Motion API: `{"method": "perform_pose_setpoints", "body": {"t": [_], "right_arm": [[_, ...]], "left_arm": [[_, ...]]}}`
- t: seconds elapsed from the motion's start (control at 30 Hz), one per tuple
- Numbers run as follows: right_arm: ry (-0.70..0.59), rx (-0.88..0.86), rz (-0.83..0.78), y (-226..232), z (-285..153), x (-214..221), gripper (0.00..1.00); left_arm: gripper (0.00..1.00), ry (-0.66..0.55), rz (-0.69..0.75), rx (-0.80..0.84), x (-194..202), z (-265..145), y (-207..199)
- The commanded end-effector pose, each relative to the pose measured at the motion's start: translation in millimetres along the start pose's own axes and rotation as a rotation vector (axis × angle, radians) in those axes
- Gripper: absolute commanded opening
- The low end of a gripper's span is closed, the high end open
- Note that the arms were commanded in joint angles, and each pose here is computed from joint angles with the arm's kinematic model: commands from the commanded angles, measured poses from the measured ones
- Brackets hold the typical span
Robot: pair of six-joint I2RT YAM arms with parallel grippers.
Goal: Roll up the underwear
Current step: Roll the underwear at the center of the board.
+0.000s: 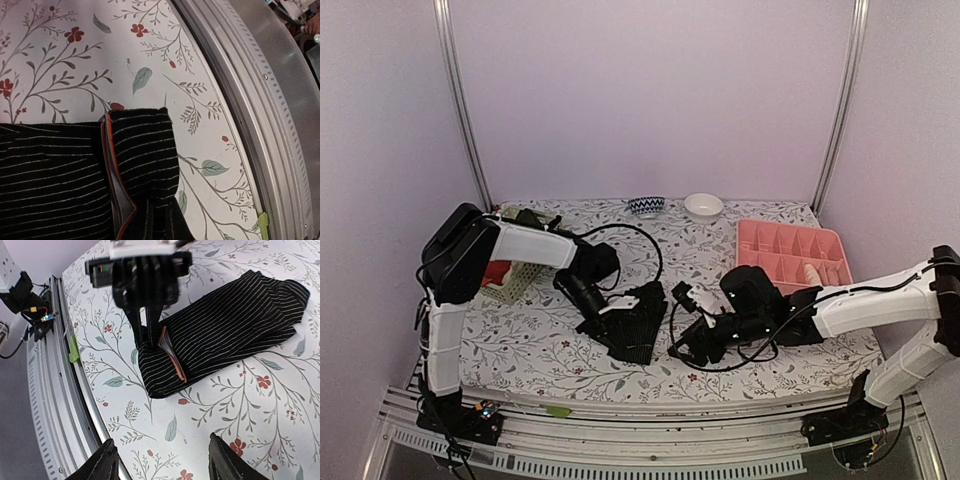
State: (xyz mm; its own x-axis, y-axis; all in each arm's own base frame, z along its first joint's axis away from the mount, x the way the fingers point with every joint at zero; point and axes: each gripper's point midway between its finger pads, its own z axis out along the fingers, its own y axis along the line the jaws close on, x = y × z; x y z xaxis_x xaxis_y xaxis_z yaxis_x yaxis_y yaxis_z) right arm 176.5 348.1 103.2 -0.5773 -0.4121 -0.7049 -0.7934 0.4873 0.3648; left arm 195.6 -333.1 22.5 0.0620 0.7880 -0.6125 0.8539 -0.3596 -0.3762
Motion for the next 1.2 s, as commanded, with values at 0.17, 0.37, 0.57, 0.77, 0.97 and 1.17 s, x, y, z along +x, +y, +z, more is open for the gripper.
{"method": "perform_pose_setpoints", "body": {"t": [0.17, 0.37, 0.57, 0.77, 0.97, 1.17], "right_arm": [[0.036, 0.107, -0.403, 25, 76, -14, 0.60], [0.043, 0.140, -0.549, 27, 107, -17, 0.60], [0.070, 0.172, -0.636, 20, 124, -8, 0.61], [0.142, 0.211, -0.658, 3, 125, 18, 0.47], [0.179, 0.178, -0.648, 3, 124, 34, 0.03], [0.180, 0.030, -0.541, 22, 126, 37, 0.00]], "left_arm": [[0.03, 0.125, -0.172, 0.162, 49, 22, -14], [0.03, 0.137, -0.170, 0.149, 50, 22, -8], [0.03, 0.150, -0.168, 0.137, 52, 22, -4], [0.03, 0.155, -0.176, 0.145, 52, 24, 0], [0.05, 0.142, -0.174, 0.119, 47, 20, 8], [0.39, -0.036, -0.149, -0.017, 8, -24, 29]]}}
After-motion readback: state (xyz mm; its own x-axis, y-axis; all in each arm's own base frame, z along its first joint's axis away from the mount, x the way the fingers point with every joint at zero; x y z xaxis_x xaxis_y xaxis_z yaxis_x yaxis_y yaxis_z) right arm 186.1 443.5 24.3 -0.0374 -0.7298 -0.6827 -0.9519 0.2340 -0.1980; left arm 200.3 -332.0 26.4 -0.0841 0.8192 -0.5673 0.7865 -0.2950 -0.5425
